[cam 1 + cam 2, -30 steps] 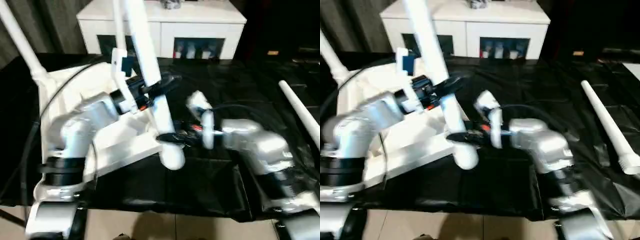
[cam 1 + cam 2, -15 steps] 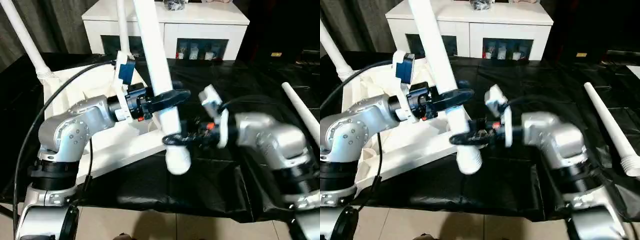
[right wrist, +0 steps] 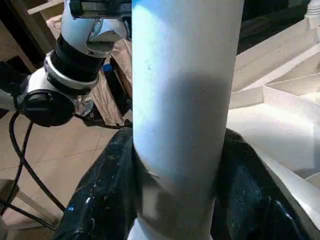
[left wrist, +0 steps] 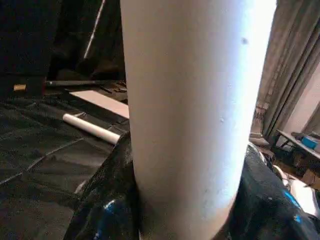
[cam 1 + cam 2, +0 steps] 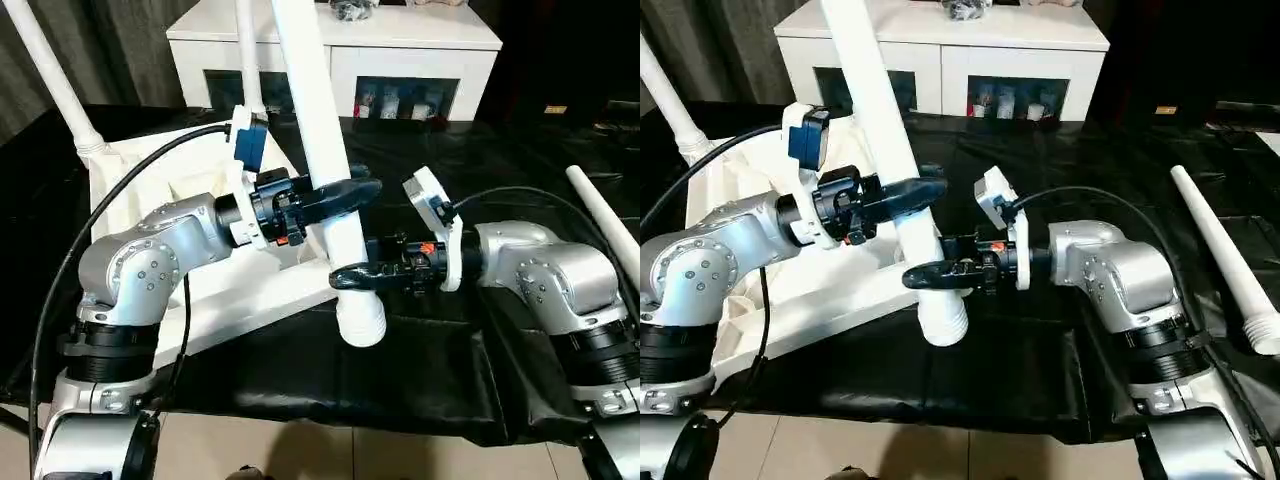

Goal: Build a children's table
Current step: Pick table leg

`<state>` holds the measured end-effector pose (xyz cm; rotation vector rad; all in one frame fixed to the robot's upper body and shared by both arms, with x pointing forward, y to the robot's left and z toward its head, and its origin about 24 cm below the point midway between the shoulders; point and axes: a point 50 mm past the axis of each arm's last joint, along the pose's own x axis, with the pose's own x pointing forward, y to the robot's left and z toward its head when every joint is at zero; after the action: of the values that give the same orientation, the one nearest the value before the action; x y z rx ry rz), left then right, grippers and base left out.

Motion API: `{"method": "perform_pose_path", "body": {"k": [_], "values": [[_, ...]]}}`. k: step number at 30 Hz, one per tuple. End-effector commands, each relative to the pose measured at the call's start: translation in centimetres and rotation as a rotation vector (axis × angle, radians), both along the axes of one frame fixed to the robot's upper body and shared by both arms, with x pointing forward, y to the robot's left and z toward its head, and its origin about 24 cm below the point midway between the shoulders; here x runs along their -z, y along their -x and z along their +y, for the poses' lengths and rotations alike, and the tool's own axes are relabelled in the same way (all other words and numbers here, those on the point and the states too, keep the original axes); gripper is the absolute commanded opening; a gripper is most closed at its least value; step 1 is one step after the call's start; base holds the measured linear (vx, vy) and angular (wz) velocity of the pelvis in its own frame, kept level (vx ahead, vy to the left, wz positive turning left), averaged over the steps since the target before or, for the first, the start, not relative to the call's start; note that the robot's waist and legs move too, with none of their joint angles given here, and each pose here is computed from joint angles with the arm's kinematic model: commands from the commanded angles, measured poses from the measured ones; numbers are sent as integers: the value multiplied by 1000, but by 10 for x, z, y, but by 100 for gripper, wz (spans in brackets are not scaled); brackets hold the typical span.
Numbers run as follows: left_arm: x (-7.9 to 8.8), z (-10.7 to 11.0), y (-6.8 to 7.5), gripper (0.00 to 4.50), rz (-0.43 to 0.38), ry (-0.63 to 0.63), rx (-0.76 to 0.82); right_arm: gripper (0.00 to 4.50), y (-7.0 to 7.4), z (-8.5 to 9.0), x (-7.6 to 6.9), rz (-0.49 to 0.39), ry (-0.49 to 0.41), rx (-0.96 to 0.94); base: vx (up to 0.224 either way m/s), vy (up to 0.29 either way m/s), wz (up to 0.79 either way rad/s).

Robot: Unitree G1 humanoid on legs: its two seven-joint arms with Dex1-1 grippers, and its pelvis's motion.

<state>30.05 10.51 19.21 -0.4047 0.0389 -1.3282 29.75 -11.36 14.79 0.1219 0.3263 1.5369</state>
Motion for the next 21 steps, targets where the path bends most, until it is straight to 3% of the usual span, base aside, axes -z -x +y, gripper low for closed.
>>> {"method": "perform_pose_path", "body": {"k": [1,4,5,6,15,21], "values": [[-7,8,-7,185,-18,12,-74,183,-2,3,-12,-71,-15,-8,0,0,0],[-8,8,-8,185,-15,27,-89,183,-6,4,-11,-108,-9,31,0,0,0],[-9,8,-8,185,-14,30,-90,239,-6,5,-11,-103,-11,33,0,0,0],[-9,9,-9,184,-11,36,-99,253,-5,5,-11,-95,-12,26,0,0,0],[-11,12,-15,184,29,100,-157,328,-5,5,-11,-85,-21,27,0,0,0],[-12,25,-21,184,88,205,-212,366,-19,-13,-21,-98,-89,220,0,0,0]]}}
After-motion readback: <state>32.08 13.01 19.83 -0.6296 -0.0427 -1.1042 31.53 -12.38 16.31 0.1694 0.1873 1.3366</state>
